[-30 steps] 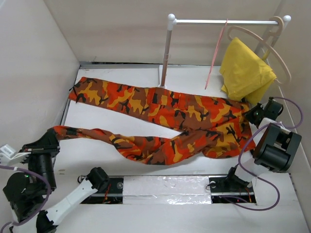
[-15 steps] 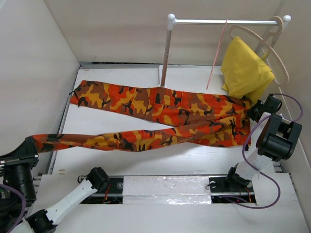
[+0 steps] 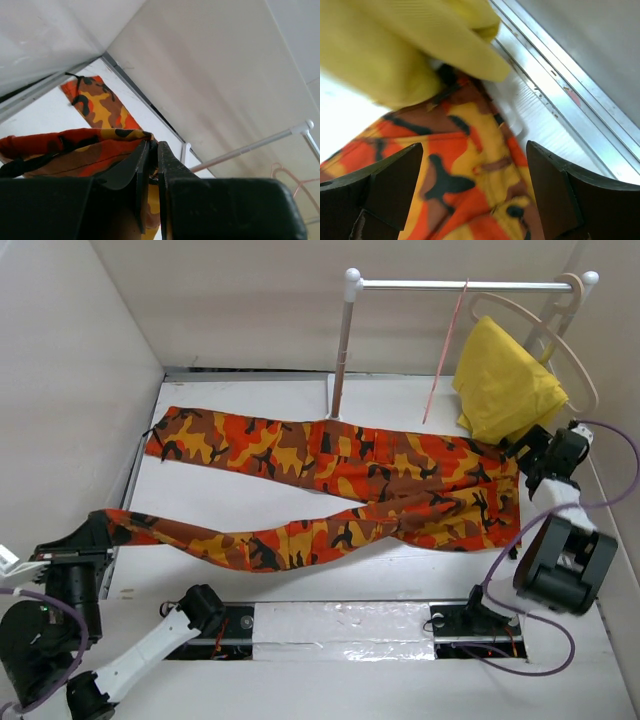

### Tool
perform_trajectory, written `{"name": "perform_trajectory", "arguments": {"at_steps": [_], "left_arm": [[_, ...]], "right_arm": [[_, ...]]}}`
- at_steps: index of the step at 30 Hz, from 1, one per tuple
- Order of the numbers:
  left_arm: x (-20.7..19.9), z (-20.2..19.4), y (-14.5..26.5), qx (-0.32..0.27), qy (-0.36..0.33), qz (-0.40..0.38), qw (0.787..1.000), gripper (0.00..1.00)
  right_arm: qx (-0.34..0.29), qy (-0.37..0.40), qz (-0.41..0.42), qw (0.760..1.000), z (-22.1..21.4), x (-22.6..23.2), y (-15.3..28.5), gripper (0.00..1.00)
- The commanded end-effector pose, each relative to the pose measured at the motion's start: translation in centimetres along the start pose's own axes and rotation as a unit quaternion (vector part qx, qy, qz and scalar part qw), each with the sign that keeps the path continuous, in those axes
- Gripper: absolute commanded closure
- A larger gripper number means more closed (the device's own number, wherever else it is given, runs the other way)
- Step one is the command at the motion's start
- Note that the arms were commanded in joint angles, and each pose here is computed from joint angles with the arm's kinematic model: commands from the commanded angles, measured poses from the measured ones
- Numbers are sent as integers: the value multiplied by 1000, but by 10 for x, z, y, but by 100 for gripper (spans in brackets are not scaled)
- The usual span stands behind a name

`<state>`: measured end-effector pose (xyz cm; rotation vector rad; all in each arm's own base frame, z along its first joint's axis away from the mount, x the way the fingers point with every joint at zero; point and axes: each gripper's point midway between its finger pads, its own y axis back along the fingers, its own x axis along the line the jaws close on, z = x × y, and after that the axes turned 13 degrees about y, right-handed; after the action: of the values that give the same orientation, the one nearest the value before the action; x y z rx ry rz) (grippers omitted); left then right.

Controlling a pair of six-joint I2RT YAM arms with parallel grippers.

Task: Place the trousers on the hanger
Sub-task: Fold the trousers at the center of the board.

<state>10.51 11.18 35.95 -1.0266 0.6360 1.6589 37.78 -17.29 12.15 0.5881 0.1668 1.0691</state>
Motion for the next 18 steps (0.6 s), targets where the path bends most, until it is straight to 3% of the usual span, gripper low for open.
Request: {"name": "perform_trajectory", "arguments": {"at_steps": [1,4,6,7,9,10,13,18], "left_arm": [[-17,1,3,6,57,-52,997,100],[-27,-7,2,15,59,-69,996,100],[-31,-14,0,20,55,-77,995,100],[-36,-15,0,22,57,-88,994,100],[-40,-21,0,27,54,-96,994,100],[-44,-21,0,28,57,-104,993,100],[-49,-25,0,33,62,-116,991,100],[-49,-28,1,34,62,-123,990,100]], "right_arm": [[-10,9,-20,1000,-17,-4,35,10],[-30,3,-35,999,-32,-11,62,14],[12,-6,-15,1000,-79,-13,73,17],[-1,-5,-8,1000,-82,-11,81,22],[32,-5,7,999,-118,-10,90,30],[21,-7,13,1000,-119,-8,97,39],[34,-2,-4,999,-134,-17,107,51],[24,-13,8,1000,-130,-14,98,58]]}}
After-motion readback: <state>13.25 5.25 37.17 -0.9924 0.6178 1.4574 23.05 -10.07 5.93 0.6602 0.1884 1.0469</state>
